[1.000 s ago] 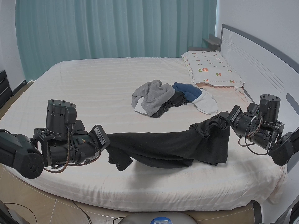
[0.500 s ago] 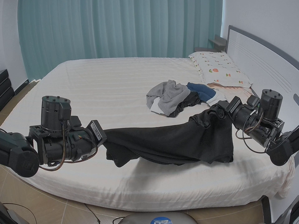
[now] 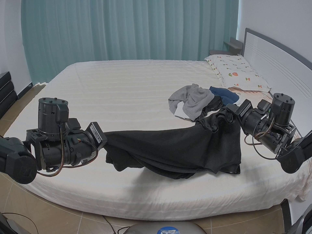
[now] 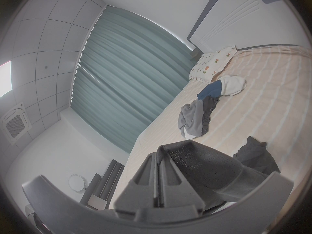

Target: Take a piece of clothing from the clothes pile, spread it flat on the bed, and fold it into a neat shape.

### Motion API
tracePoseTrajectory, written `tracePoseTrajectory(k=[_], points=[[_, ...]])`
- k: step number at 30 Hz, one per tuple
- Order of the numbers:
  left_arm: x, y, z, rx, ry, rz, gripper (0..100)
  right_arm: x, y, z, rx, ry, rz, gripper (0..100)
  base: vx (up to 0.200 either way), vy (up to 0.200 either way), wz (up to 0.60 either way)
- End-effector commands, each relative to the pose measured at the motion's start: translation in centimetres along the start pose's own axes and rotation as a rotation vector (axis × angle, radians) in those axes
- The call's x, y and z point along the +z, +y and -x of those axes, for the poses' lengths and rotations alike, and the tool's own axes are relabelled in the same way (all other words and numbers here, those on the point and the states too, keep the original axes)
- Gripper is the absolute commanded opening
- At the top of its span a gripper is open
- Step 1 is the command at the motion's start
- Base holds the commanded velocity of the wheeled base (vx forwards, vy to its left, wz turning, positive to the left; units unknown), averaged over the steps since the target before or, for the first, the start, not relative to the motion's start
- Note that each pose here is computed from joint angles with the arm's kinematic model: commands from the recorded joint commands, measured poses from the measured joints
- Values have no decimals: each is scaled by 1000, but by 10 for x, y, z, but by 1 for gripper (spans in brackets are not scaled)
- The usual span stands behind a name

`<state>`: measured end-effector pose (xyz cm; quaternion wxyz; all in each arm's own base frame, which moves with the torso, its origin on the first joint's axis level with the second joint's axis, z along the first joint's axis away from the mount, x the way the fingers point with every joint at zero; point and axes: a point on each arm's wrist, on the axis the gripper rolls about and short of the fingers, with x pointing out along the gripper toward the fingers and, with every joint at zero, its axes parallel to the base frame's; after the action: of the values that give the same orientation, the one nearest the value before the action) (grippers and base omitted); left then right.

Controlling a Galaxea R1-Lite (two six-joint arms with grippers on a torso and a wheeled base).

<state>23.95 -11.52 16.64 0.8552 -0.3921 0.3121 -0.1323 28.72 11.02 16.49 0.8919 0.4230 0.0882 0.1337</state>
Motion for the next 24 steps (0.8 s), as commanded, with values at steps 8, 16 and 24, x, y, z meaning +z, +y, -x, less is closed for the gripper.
tracePoseTrajectory(k=[8,16,24], points=[[1,1,-1,5,-3,5,0,-4,-4,-4,-9,17,-37,0,0,200,0],[4,3,1,7,-15,10,0,-14,-5,-15,36,2,-34,0,0,200,0],[8,4,2,11,-26,16,0,-10,23,-15,121,-12,-6,0,0,200,0]])
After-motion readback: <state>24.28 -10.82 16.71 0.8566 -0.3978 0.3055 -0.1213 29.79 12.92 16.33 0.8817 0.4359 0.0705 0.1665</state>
